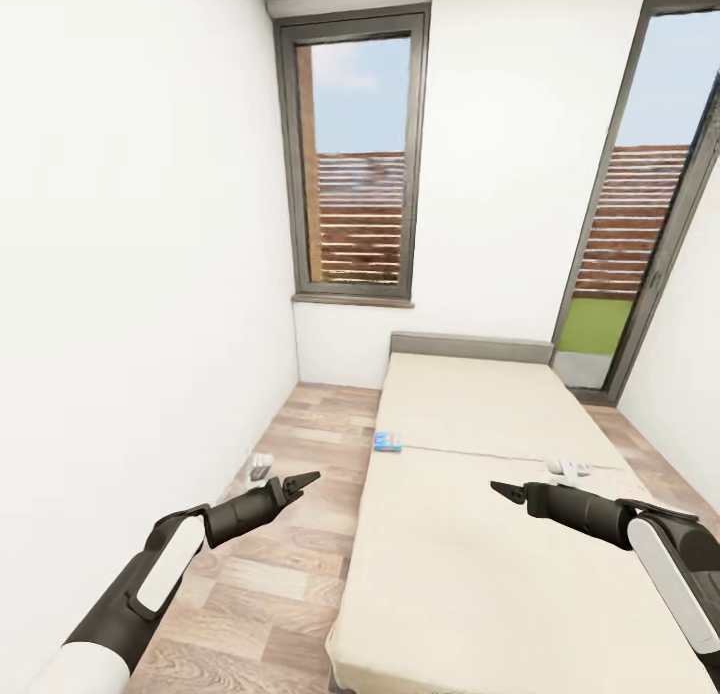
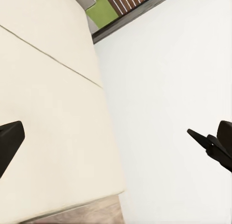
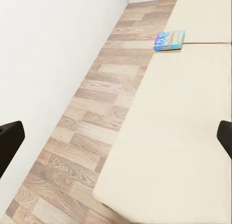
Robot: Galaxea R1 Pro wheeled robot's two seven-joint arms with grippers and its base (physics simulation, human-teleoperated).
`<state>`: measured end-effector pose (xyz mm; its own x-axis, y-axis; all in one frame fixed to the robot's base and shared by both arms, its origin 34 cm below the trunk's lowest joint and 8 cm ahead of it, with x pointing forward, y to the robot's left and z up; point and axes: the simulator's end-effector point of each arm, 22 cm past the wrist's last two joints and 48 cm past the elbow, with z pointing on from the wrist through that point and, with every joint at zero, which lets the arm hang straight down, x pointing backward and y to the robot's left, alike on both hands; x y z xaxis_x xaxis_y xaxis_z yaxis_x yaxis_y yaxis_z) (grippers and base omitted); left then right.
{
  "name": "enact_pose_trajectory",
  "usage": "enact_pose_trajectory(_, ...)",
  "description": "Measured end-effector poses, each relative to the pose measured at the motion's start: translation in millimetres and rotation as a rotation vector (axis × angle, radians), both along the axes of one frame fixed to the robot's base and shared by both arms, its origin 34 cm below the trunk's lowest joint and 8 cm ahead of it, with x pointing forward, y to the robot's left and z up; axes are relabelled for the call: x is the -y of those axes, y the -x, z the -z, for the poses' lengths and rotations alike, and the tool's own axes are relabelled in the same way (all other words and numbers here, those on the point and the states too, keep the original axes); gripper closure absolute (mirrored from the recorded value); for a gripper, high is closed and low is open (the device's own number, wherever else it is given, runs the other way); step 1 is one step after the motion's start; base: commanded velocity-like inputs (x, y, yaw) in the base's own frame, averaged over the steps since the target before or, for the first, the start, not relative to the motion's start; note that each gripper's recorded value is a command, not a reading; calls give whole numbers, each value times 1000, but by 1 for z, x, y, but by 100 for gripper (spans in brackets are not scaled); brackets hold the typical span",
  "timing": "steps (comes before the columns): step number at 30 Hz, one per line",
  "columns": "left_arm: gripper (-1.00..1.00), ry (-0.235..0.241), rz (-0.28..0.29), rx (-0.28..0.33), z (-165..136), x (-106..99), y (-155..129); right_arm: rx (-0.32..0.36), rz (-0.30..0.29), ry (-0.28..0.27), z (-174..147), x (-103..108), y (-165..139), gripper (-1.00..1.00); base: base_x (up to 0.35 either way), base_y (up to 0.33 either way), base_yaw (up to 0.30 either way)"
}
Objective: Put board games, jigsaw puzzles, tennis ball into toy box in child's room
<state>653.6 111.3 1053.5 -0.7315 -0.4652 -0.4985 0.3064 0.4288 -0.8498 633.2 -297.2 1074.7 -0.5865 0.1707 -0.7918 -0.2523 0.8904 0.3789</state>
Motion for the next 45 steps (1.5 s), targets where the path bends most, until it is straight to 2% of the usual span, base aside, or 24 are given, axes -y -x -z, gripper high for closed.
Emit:
enact_pose_trajectory(8, -100, -1, 1, 0, 0, 0, 0, 0, 0, 0, 0, 0, 0, -100, 0, 0, -247)
enact_pose_trajectory(18, -100, -5, 6, 0, 1, 2, 1, 1, 1, 0, 0, 0, 0, -100, 46, 8, -70)
enact_pose_trajectory(27, -100, -23, 43, -3, 6, 15, 9, 1, 1, 1, -1, 1, 0, -100, 249, 79, -10)
enact_pose_trajectory(45, -100, -28, 51, -6, 8, 18, 11, 3, -3, -2, -1, -1, 0, -100, 288, 160, -1)
